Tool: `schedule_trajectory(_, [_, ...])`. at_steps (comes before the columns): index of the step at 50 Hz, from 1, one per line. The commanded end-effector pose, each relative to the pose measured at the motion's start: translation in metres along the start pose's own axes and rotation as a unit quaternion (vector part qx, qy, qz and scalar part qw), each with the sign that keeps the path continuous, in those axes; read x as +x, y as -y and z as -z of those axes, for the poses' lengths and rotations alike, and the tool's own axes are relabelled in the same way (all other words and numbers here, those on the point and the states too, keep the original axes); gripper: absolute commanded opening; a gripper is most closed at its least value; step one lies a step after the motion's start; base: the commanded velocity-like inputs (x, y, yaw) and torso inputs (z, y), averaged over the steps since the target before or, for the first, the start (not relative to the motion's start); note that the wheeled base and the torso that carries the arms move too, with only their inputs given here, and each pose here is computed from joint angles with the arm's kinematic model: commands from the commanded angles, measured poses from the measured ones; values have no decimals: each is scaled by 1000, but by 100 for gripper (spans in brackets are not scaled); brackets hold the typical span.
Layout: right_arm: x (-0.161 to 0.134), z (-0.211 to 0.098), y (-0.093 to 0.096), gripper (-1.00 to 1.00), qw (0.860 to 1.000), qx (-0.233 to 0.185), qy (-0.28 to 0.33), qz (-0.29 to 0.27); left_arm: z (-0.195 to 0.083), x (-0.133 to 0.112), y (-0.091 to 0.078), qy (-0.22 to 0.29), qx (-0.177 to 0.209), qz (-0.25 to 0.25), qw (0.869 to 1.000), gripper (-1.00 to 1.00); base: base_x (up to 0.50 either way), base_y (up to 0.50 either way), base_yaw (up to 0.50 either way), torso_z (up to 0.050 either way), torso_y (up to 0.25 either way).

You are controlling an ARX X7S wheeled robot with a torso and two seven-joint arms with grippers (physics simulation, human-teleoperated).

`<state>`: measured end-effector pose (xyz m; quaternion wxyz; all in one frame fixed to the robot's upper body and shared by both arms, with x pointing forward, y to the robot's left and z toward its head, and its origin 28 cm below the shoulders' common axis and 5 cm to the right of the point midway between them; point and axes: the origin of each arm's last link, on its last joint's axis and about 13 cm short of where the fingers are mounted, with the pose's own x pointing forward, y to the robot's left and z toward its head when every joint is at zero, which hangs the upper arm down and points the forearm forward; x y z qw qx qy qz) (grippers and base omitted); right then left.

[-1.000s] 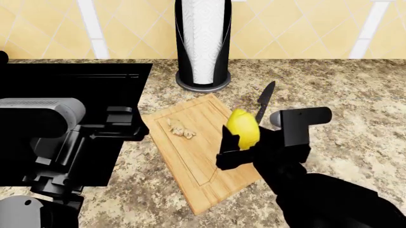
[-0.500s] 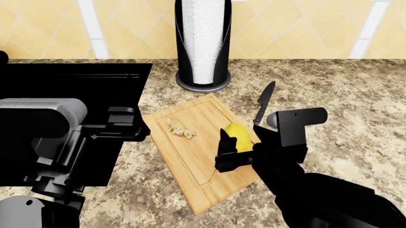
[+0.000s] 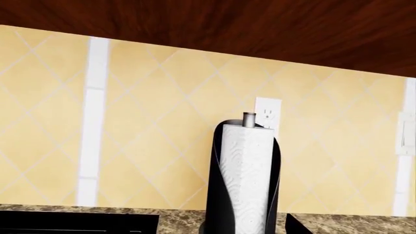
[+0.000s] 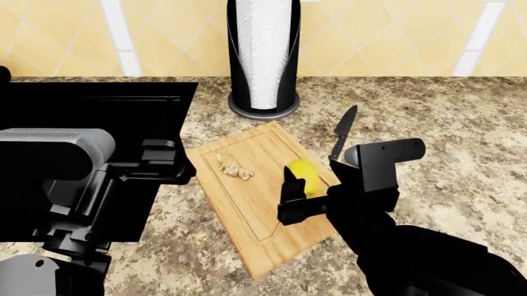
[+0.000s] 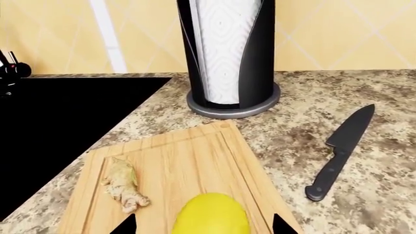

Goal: Pick the vegetables from the sink and place them on the cutting board.

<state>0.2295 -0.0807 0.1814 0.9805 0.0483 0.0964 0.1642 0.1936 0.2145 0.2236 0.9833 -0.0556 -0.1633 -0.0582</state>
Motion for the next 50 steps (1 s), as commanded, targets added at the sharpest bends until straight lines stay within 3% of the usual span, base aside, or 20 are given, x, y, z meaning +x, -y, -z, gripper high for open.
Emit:
schedule_trajectory(1, [-5, -5, -2, 100, 1000, -3, 26, -2, -1, 0, 0, 0, 0, 1, 1000, 100, 0, 0, 0, 0, 0])
schedule_trajectory(7, [-34, -26, -7, 100, 991, -20, 127, 19, 0, 0, 0, 1, 0, 0, 1000, 100, 0, 0, 0, 0, 0])
schedule_trajectory(18, [-92, -54, -18, 100, 953, -59, 293, 43, -1, -2, 1, 3, 0, 1, 1000, 100, 0, 0, 0, 0, 0])
schedule_trajectory(37, [-122, -61, -24, 100, 921, -73, 377, 57, -6, -3, 0, 19, -6, -5, 1000, 100, 0, 0, 0, 0, 0])
schedule_trajectory(50, [-133, -65, -15, 100, 893, -47, 442, 70, -29, -16, -7, 159, -71, -42, 984, 100, 0, 0, 0, 0, 0])
